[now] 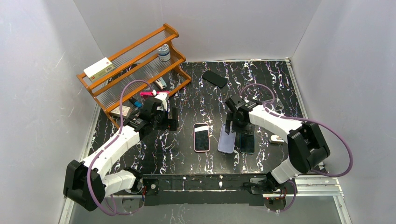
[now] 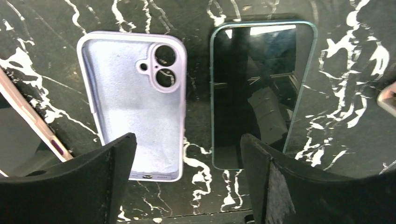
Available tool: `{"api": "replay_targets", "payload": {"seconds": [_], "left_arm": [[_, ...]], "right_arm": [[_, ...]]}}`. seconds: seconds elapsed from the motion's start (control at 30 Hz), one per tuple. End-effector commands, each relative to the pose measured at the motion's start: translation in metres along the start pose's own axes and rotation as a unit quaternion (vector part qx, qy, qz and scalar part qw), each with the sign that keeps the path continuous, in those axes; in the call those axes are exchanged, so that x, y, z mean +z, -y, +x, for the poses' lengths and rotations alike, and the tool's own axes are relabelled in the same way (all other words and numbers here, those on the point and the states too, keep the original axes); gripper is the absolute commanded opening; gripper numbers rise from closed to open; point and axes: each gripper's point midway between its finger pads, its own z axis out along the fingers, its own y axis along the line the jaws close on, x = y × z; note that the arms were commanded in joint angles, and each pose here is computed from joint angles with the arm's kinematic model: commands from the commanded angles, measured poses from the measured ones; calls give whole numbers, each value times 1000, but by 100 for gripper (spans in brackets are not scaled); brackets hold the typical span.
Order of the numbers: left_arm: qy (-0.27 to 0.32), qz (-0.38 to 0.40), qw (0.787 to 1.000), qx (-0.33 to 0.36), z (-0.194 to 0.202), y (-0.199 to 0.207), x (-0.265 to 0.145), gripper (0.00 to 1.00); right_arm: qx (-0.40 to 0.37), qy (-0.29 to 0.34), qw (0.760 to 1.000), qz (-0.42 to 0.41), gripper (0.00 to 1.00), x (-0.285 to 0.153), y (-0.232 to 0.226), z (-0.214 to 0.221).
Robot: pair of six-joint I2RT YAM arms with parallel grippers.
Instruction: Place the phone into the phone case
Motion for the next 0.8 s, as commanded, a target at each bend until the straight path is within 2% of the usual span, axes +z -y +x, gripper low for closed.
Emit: {"api": "replay_targets", "payload": {"seconds": [0.0, 0.23, 0.77], "left_arm": [[9, 6, 1000, 4, -8, 4, -6, 98], [9, 6, 1000, 4, -8, 4, -8, 98], [0, 26, 1000, 7, -4, 12, -7, 98]], "right_arm": [[25, 17, 999, 25, 97, -6, 24, -6], [51, 6, 998, 29, 99, -6, 48, -11], [14, -50, 998, 28, 99, 27, 62, 0]]}}
